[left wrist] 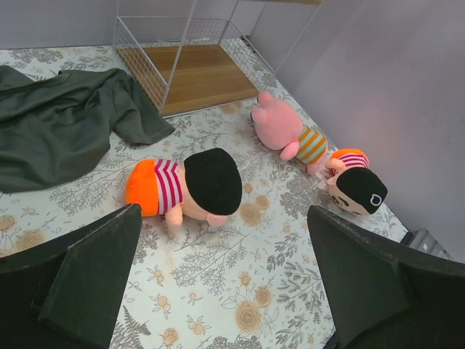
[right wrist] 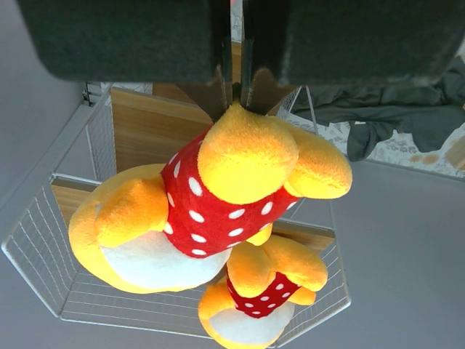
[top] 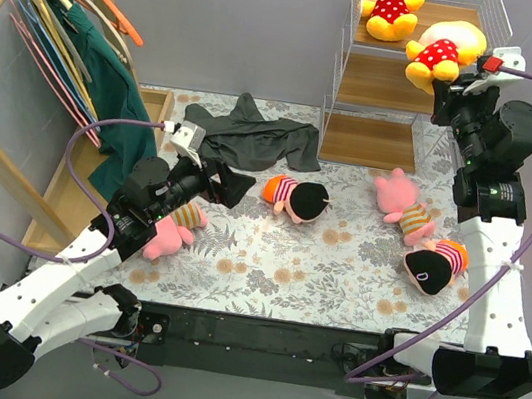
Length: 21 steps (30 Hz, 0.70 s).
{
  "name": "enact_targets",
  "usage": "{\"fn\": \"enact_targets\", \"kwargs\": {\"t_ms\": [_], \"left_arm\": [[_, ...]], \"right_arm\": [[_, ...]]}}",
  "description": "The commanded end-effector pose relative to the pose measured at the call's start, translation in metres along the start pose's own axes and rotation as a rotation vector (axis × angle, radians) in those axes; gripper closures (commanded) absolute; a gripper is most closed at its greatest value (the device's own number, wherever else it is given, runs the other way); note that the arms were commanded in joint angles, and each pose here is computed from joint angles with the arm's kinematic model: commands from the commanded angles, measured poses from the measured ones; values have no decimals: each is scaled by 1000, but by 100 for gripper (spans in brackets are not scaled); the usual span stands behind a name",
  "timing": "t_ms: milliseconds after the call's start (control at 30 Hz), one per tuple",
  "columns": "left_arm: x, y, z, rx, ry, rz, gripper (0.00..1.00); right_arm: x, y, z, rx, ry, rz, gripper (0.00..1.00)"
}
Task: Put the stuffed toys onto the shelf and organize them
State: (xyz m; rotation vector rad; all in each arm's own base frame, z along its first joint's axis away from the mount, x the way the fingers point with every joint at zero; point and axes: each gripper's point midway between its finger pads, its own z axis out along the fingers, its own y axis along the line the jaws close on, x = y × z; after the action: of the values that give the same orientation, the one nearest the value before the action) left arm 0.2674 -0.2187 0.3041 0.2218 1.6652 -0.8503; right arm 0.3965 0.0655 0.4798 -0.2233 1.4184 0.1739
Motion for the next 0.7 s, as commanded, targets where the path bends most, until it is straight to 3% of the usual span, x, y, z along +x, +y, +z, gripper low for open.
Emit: {"fn": "enact_targets", "kwargs": {"t_ms": [0, 200, 667], "left_arm": [[-11, -9, -6, 37, -38, 6, 2], [-17, -14, -11, 56, -61, 5, 2], [-17, -15, -12, 58, -64, 6, 2]], "right_arm": [[-33, 4, -5, -66, -88, -6, 99], [-20, 3, 5, -110, -39, -1, 99], [-21, -45, 24, 33, -36, -11, 99]]}}
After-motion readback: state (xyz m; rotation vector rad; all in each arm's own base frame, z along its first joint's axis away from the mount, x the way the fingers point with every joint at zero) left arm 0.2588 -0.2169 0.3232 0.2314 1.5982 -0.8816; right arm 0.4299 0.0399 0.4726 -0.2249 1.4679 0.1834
